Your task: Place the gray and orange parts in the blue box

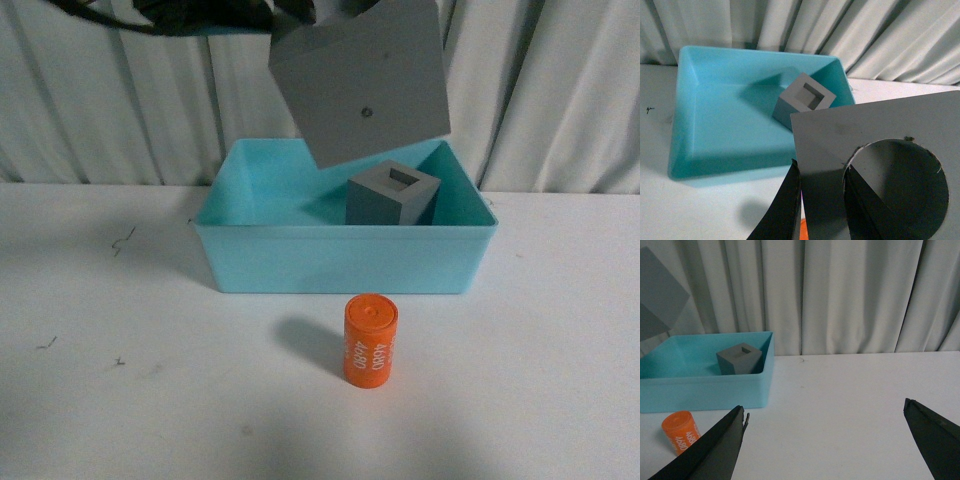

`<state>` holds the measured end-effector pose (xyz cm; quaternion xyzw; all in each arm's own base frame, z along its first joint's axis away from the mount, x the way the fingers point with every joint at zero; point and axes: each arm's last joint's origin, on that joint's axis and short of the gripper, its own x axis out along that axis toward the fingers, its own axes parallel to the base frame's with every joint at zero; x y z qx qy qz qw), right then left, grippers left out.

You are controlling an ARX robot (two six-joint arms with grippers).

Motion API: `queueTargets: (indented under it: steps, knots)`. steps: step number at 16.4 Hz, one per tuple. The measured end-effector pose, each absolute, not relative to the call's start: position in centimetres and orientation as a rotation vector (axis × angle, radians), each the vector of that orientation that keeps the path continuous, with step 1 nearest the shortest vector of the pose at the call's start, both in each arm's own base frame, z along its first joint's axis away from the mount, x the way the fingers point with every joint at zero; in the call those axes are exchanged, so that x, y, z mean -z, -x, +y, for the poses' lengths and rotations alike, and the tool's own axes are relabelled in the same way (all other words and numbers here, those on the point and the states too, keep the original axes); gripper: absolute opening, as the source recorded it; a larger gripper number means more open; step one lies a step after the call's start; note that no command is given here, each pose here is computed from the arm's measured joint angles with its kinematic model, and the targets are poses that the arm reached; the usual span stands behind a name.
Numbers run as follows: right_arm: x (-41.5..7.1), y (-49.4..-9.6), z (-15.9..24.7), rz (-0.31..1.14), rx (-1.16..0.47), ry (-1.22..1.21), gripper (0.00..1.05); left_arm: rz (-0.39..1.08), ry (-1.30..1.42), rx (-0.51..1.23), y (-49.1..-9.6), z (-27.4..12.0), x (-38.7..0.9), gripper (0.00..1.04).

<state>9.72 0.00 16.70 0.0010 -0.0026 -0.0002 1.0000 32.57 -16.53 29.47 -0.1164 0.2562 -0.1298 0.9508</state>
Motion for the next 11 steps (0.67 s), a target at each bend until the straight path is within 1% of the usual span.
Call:
queueTargets:
  steps: [3,6,8,11]
  knots:
    - [-16.7,-9.7,0.0,-0.005,0.000,-0.002,0.98,0.505,0.198,0.251,-36.4,-19.1,-29.5,0.19]
    - [-16.7,-9.7,0.0,-0.005,0.000,-0.002,0.98,0.479,0.133,0.223,-40.3,-20.6,-29.4,0.19]
    - [-16.7,-9.7,0.0,-0.005,0.000,-0.002,0.98,0.490,0.096,0.161,-42.8,-20.0,-28.5,0.19]
    - [-16.7,-9.7,0.0,-0.005,0.000,-0.002,0.98,0.489,0.075,0.131,-44.0,-19.6,-27.5,0.18]
